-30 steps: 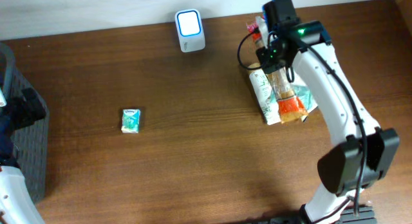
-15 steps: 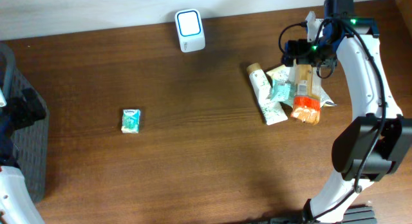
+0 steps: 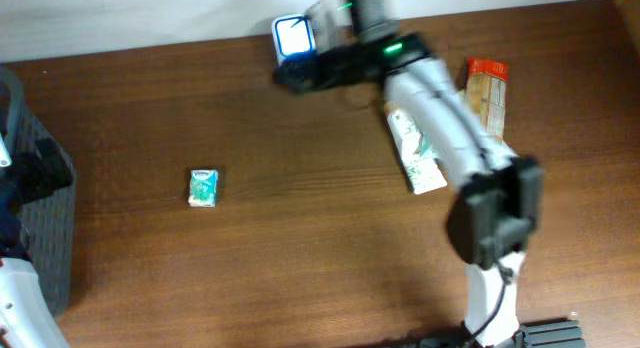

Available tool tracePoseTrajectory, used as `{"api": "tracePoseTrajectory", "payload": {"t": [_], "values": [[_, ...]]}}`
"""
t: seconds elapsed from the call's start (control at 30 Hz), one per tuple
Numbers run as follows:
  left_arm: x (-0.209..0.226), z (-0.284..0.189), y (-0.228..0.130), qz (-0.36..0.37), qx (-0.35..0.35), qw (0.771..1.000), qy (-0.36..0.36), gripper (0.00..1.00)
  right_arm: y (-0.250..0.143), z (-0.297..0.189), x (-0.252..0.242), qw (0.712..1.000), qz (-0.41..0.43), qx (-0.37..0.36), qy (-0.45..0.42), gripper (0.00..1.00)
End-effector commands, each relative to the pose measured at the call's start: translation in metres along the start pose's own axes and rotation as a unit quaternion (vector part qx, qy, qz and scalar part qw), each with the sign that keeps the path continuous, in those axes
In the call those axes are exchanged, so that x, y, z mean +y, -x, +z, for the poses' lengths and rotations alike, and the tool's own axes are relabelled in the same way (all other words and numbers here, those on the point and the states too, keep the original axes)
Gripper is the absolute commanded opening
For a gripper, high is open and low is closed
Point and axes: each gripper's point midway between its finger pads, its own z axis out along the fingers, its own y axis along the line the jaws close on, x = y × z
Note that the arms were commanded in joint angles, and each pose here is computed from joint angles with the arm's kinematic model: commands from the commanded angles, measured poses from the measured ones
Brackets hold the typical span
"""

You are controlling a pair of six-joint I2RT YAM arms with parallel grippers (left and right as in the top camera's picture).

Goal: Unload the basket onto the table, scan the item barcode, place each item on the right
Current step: 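Reach the right gripper to the teal Kleenex tissue pack and grasp it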

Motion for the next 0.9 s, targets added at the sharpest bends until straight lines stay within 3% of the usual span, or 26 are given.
{"api": "tracePoseTrajectory", "payload": {"t": [0.0,0.13,0.33,0.5,0.73,0.87], "values": [[0.002,-0.005,0.005,0.006,-0.009,1.000,0.002,0.99,-0.031,0.067,0.017,0.997,0.063,0.021,-0.037,0.78],[0.002,-0.005,0.005,0.006,-0.009,1.000,0.002,0.99,-0.064,0.122,0.034,0.992,0.076,0.012,-0.102,0.71],[0.002,-0.005,0.005,0.006,-0.009,1.000,0.002,0.99,-0.121,0.174,0.054,0.991,0.060,0.054,-0.108,0.54],[0.002,-0.005,0.005,0.006,-0.009,1.000,0.002,0.99,-0.155,0.189,0.062,0.988,0.054,0.094,-0.106,0.43],[0.002,-0.005,0.005,0.006,-0.009,1.000,0.002,0.99,-0.187,0.195,0.055,0.981,0.063,0.142,-0.118,0.41],[0.002,-0.005,0.005,0.006,-0.009,1.000,0.002,0.99,-0.188,0.197,0.058,0.981,0.060,0.141,-0.115,0.24]]}}
